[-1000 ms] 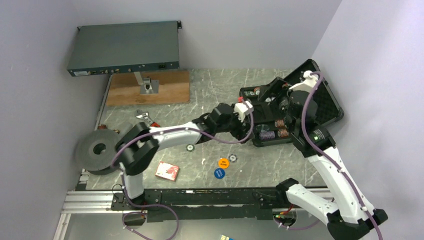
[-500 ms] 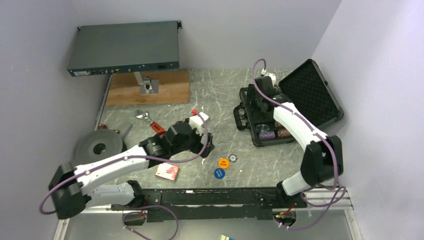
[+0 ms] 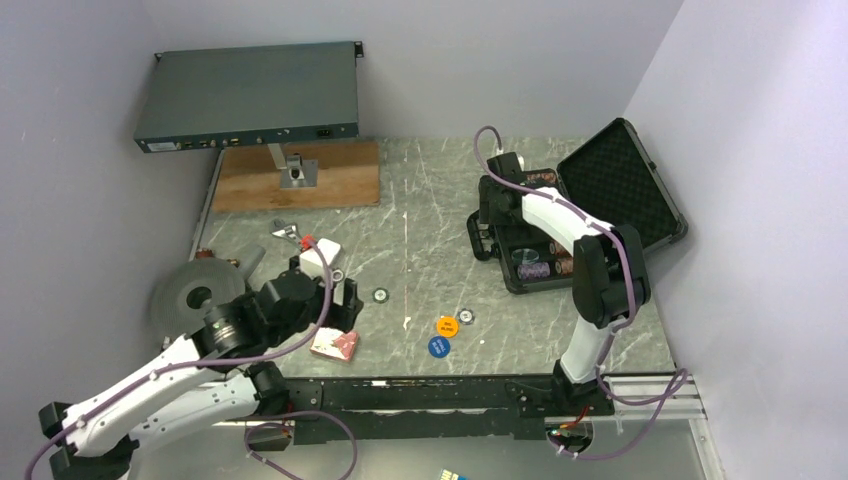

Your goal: Pack up texas hold em set

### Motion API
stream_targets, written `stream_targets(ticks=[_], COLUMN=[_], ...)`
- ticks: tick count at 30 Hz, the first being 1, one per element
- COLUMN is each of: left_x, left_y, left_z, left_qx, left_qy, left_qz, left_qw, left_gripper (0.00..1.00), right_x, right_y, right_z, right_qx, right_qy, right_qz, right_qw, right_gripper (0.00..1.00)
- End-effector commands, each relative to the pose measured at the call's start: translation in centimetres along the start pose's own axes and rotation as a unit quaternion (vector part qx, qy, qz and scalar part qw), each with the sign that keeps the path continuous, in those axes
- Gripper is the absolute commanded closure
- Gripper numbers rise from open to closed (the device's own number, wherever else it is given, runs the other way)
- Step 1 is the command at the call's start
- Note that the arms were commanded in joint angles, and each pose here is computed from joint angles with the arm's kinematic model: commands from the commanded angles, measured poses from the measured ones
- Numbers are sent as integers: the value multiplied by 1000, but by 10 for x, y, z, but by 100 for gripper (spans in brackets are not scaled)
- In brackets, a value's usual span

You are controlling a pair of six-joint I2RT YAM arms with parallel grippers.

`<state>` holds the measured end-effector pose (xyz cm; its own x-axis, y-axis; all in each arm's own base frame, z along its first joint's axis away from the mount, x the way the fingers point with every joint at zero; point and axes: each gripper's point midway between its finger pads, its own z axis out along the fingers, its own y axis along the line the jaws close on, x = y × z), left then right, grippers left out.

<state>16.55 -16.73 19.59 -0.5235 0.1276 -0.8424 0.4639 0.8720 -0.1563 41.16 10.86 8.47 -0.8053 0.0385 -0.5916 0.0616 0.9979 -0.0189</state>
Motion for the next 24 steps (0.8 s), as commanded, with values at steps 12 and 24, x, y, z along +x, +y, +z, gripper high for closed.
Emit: stream_targets(ticks=[12, 24], left_x=[-3, -5], left_y=[32, 32], left_z=[-40, -42], left_qx=[-34, -28], left_qy=[-36, -50], left_qz=[1, 1], left_qw=[999, 998], left_gripper=[10, 10], right_x=[16, 41], right_y=[26, 145], right_z=[37, 13], right_qx=[-45, -143], right_qy=[61, 62], right_qz=[-37, -146], right_qw=[996, 977], right_gripper=[89, 100])
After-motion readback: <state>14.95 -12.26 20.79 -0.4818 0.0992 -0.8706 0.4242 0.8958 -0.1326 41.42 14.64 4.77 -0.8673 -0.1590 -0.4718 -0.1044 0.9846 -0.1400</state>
